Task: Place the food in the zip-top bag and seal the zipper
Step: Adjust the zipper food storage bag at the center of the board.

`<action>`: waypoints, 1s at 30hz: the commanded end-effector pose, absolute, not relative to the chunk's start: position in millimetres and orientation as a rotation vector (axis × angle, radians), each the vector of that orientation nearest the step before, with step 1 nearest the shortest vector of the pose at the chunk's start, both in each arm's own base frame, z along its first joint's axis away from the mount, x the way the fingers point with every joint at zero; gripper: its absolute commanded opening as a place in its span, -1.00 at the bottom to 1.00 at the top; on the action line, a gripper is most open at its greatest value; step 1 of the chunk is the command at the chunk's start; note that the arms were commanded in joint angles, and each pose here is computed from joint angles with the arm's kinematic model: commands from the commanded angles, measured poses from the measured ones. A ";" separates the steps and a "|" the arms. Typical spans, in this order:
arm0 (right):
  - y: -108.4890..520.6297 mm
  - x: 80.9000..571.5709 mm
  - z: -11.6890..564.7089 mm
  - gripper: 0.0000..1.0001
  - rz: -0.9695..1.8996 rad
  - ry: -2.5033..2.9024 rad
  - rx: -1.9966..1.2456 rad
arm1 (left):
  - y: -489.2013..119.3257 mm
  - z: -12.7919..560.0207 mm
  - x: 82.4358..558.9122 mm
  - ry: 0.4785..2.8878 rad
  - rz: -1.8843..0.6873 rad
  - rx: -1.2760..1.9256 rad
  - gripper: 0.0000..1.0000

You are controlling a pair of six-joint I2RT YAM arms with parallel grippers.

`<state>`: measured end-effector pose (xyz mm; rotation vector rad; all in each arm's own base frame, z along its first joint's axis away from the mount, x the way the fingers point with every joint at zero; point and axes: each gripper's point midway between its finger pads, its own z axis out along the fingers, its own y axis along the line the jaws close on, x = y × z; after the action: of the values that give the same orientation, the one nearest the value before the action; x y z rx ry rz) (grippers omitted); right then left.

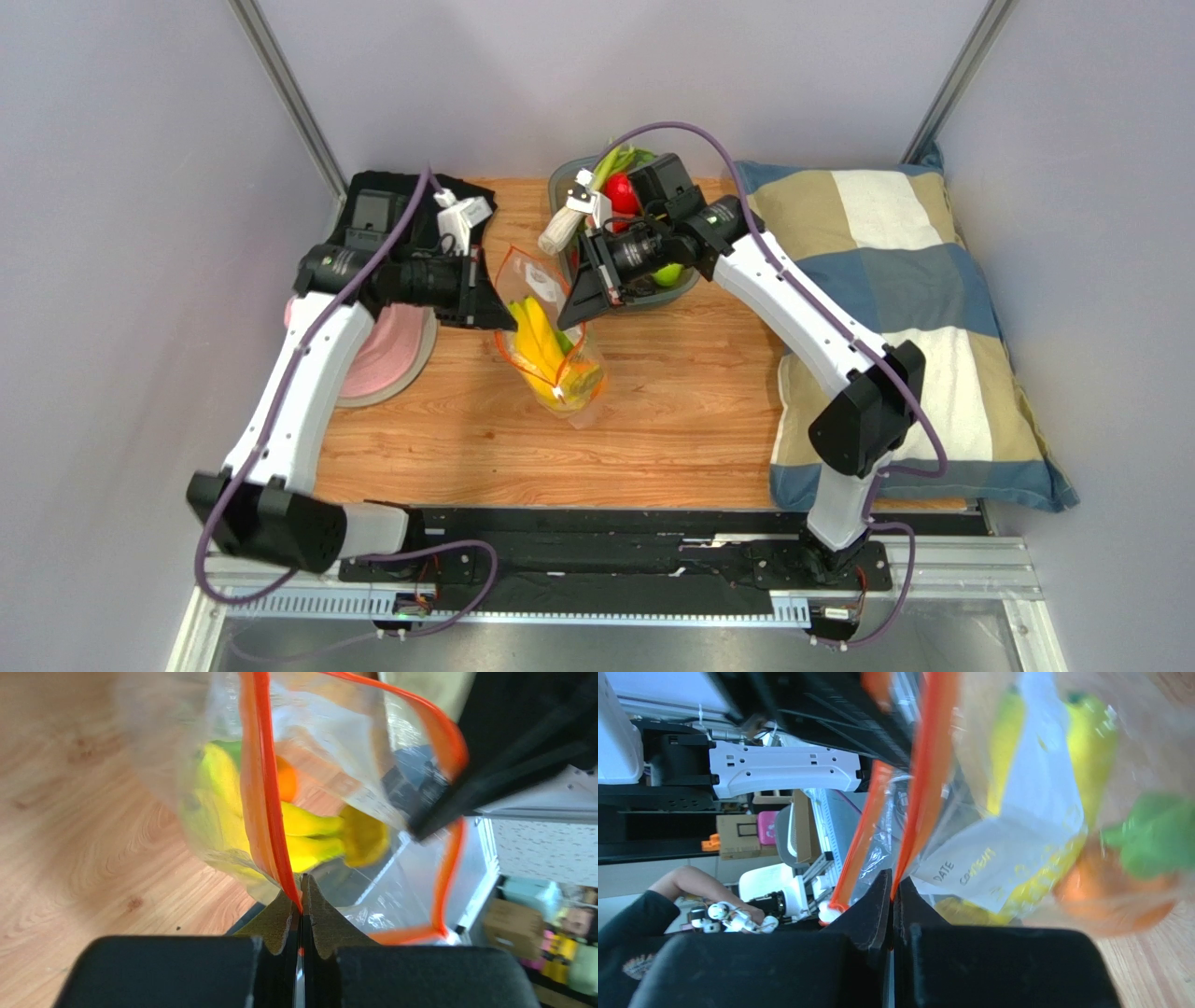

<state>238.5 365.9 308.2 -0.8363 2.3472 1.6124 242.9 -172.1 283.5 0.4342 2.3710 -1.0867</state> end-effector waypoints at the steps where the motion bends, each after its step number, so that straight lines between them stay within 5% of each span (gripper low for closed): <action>1: 375.5 242.8 305.1 -1.00 1.715 2.380 -0.806 | -172.1 236.9 260.7 2.575 -1.096 0.367 -0.91; 8: 356.6 256.1 246.2 -1.00 1.538 2.496 -0.766 | -181.3 248.3 260.0 2.450 -1.174 0.401 -0.49; 16: 344.4 258.4 244.1 -1.00 1.536 2.482 -0.750 | -185.3 226.8 235.2 2.494 -1.278 0.278 0.53; 26: 346.7 257.7 247.5 -1.00 1.551 2.454 -0.761 | -190.6 229.3 255.1 2.500 -1.267 0.222 0.51; 27: 347.5 258.0 248.5 -1.00 1.550 2.449 -0.762 | -189.9 225.7 255.7 2.512 -1.260 0.212 0.44; 30: 347.7 258.1 255.5 -1.00 1.551 2.425 -0.773 | -185.7 216.8 250.5 2.562 -1.235 0.261 -0.21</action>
<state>259.8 345.7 220.6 -0.6947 2.5774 1.5430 247.2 -185.7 211.2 0.1993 2.5697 -1.2556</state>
